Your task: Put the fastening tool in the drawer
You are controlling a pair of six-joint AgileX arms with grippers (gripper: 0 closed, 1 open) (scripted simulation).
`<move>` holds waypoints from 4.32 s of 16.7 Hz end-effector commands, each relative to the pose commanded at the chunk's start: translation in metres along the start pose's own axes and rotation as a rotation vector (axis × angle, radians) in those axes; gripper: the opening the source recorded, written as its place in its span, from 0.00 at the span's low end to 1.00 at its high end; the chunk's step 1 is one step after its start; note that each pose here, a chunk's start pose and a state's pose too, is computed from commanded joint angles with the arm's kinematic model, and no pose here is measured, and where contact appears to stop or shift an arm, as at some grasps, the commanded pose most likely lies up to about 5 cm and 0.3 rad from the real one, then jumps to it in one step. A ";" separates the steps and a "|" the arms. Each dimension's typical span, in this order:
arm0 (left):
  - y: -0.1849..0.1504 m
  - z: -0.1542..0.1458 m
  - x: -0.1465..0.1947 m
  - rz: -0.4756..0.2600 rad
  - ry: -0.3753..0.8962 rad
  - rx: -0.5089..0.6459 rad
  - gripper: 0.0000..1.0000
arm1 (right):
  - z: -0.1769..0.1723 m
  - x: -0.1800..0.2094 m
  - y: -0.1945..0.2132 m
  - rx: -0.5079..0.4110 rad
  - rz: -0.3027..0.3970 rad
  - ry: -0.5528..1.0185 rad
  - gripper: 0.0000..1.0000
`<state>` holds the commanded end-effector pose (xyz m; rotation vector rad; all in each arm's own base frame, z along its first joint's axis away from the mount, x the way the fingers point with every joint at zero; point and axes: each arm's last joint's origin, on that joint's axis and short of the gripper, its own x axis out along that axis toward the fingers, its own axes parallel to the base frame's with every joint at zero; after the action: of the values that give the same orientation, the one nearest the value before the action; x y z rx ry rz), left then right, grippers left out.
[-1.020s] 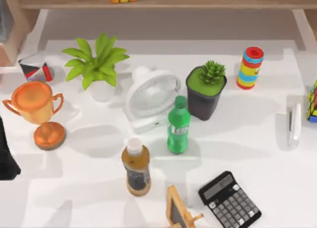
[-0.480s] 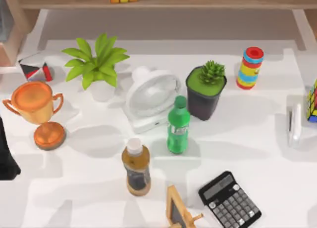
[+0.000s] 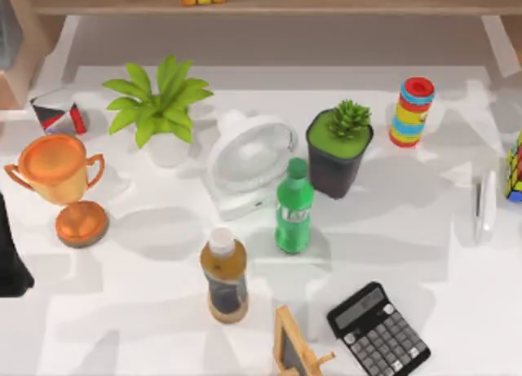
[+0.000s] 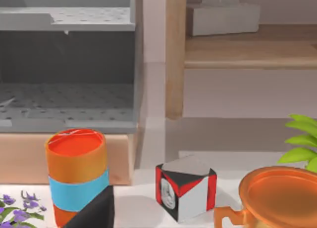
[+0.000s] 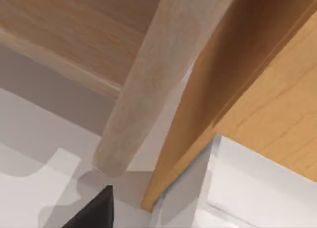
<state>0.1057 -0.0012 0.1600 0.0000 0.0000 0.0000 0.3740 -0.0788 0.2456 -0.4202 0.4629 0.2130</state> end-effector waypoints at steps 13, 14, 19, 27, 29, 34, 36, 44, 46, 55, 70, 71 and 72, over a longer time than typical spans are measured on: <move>0.000 0.000 0.000 0.000 0.000 0.000 1.00 | 0.015 0.037 0.142 0.664 0.046 1.079 1.00; 0.000 0.000 0.000 0.000 0.000 0.000 1.00 | 0.013 0.039 0.144 0.664 0.038 1.099 1.00; 0.000 0.000 0.000 0.000 0.000 0.000 1.00 | 0.012 0.038 0.142 0.668 0.038 1.098 1.00; 0.000 0.000 0.000 0.000 0.000 0.000 1.00 | -0.020 0.049 0.167 0.663 0.039 1.104 1.00; 0.000 0.000 0.000 0.000 0.000 0.000 1.00 | -0.034 0.060 0.170 0.664 0.040 1.109 1.00; 0.000 0.000 0.000 0.000 0.000 0.000 1.00 | -0.044 0.072 0.168 0.664 0.038 1.099 1.00; 0.000 0.000 0.000 0.000 0.000 0.000 1.00 | -0.044 0.072 0.168 0.664 0.038 1.099 1.00; 0.000 0.000 0.000 0.000 0.000 0.000 1.00 | -0.044 0.072 0.168 0.664 0.038 1.099 0.40; 0.000 0.000 0.000 0.000 0.000 0.000 1.00 | -0.044 0.072 0.168 0.664 0.038 1.099 0.25; 0.000 0.000 0.000 0.000 0.000 0.000 1.00 | -0.044 0.072 0.168 0.664 0.038 1.099 0.00; 0.000 0.000 0.000 0.000 0.000 0.000 1.00 | -0.019 0.057 0.158 0.664 0.038 1.098 0.00; 0.000 0.000 0.000 0.000 0.000 0.000 1.00 | -0.019 0.058 0.158 0.664 0.038 1.098 0.00; 0.000 0.000 0.000 0.000 0.000 0.000 1.00 | -0.019 0.058 0.158 0.664 0.038 1.098 0.00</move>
<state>0.1057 -0.0012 0.1600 0.0000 0.0000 0.0000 0.3710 0.0603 0.1489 0.1735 1.5630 -0.1676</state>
